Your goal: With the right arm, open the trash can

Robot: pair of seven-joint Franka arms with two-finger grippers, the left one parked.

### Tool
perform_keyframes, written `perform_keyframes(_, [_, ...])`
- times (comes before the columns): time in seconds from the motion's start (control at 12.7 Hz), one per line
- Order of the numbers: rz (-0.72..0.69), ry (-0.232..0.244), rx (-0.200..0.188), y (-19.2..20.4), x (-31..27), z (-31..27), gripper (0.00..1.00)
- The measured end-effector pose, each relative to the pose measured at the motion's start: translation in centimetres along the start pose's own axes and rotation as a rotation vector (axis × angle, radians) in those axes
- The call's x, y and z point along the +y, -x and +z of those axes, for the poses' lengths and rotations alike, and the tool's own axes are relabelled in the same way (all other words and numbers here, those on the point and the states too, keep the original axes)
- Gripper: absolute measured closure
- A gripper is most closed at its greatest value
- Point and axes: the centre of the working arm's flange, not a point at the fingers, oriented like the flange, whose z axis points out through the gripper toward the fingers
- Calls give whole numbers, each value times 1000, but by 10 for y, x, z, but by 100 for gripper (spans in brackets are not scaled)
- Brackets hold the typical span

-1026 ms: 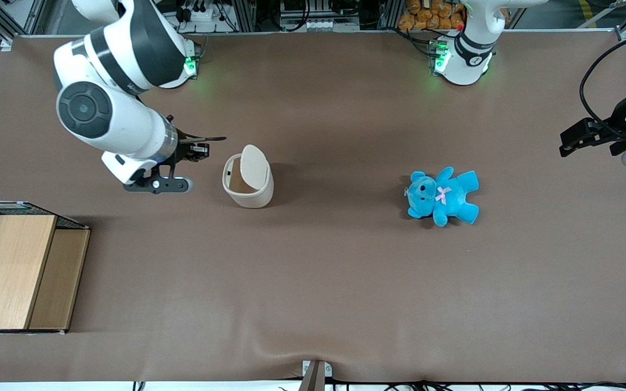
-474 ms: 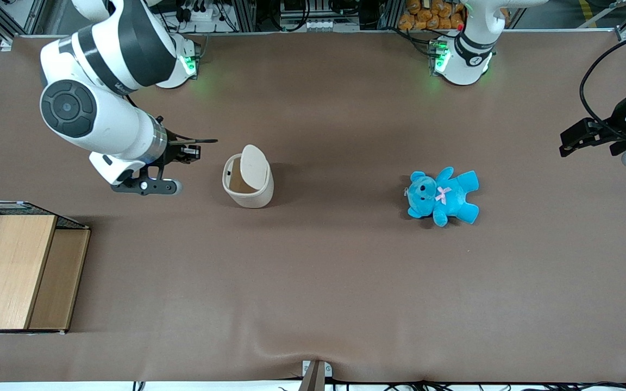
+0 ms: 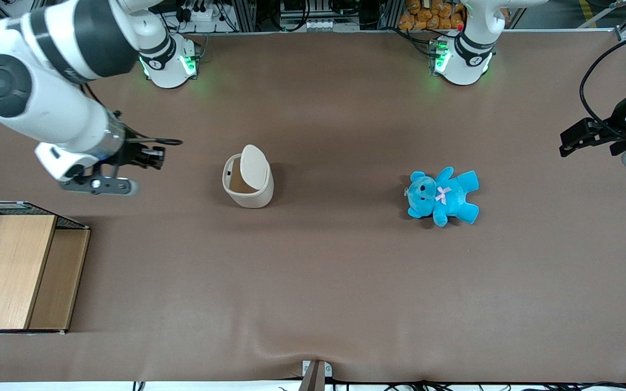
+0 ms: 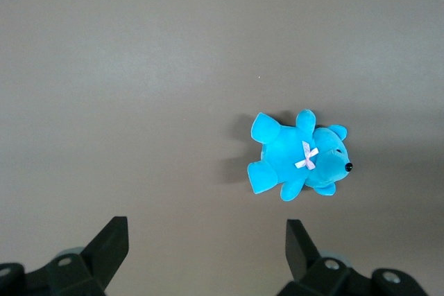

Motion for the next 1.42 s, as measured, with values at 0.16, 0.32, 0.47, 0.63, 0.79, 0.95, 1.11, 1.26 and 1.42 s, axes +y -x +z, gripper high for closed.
perform_keyframes(0.16, [-20,-10,16,-8,37,-10,35])
perform_keyframes(0.32, [-37,-20,22,-10,80,-20,12])
perform_keyframes(0.47, [-39,-32,20,-3,117,-34,0])
perform_keyframes(0.63, [-42,-36,22,11,136,-50,0])
perform_keyframes(0.79, [-61,-22,37,20,148,-62,0])
perform_keyframes(0.95, [-65,-22,40,25,168,-67,0])
perform_keyframes(1.11, [-51,-28,28,31,192,-70,0])
perform_keyframes(1.26, [-30,-35,13,35,214,-71,0])
perform_keyframes(1.42, [-11,-41,-14,40,226,-69,0])
